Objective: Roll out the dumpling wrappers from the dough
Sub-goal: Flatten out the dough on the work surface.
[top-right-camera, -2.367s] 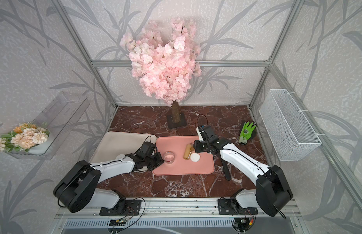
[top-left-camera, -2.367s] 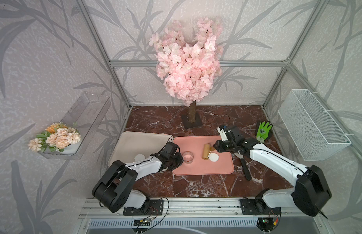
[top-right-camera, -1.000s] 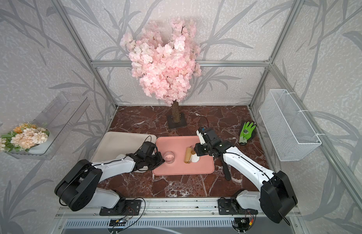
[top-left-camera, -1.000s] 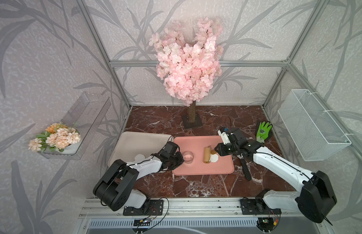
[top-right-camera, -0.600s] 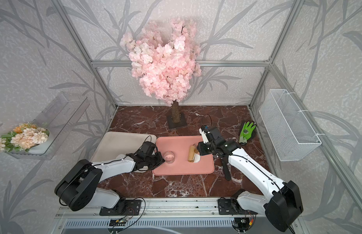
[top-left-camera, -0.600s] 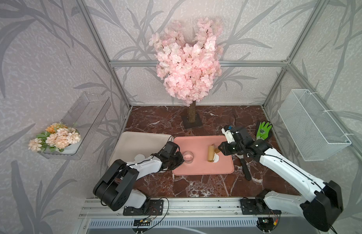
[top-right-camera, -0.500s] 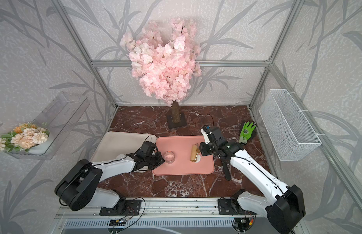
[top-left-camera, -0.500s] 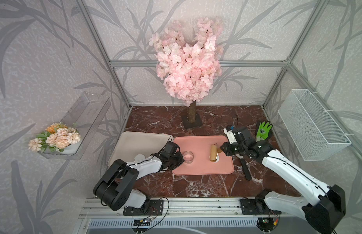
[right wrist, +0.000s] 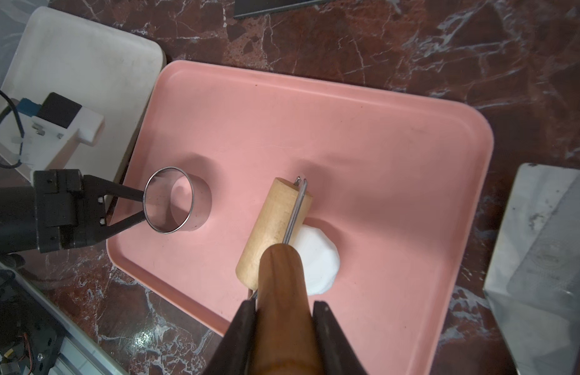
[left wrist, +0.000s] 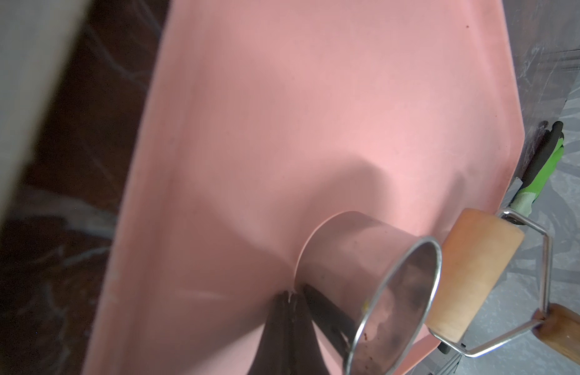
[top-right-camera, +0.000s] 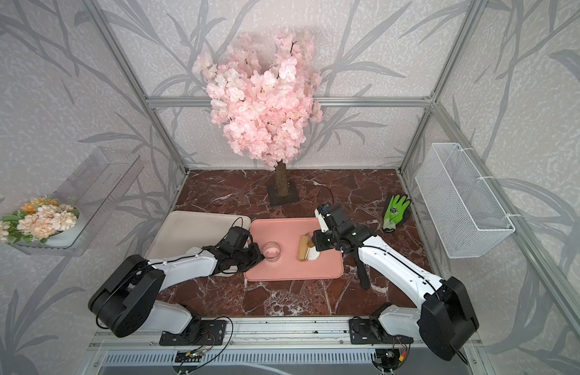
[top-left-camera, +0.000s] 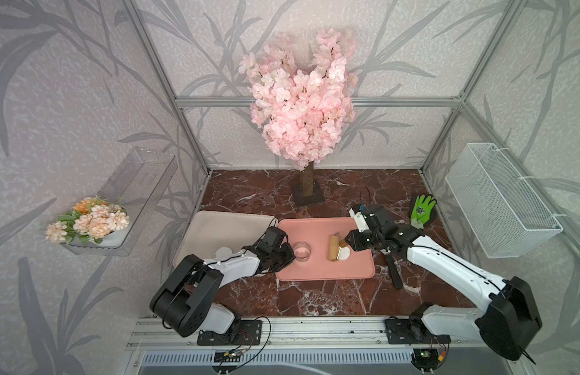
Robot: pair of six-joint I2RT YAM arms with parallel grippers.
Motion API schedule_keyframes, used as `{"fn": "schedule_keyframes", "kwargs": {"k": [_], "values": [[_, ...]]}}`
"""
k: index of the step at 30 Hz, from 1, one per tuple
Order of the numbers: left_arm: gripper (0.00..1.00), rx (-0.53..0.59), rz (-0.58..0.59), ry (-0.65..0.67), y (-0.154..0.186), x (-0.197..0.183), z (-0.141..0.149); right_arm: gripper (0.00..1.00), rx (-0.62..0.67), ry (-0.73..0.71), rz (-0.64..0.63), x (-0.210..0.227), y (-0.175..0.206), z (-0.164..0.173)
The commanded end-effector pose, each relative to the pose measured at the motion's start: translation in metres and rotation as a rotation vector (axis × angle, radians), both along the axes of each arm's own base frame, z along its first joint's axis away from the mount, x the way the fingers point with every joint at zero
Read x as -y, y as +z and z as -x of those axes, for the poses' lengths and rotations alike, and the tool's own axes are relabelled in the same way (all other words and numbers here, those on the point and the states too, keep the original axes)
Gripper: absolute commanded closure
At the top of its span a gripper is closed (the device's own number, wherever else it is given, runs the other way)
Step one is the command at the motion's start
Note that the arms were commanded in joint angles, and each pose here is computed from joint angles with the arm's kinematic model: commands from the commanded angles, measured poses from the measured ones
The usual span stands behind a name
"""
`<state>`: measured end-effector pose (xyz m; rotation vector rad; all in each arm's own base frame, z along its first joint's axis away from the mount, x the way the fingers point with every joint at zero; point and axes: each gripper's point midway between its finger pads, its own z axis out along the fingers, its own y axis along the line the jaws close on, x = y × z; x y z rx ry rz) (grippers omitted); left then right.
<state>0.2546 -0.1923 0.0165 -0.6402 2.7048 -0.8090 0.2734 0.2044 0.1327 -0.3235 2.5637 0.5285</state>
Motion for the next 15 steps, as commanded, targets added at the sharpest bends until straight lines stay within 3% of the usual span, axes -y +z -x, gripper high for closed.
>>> {"fn": "schedule_keyframes", "kwargs": {"k": [1, 9, 12, 15], "values": [[1.00, -0.177, -0.151, 0.020, -0.042, -0.034, 0.041, 1.00, -0.074, -0.033, 0.092, 0.017, -0.026, 0.008], [1.00, -0.168, -0.151, 0.015, -0.038, -0.032, 0.038, 1.00, 0.030, 0.004, -0.056, -0.006, 0.046, -0.002], [1.00, -0.168, -0.149, 0.018, -0.038, -0.033, 0.038, 1.00, 0.093, -0.009, -0.050, 0.003, 0.065, -0.002], [1.00, -0.168, -0.145, 0.018, -0.039, -0.032, 0.039, 1.00, 0.106, -0.024, 0.003, 0.018, 0.061, 0.002]]}}
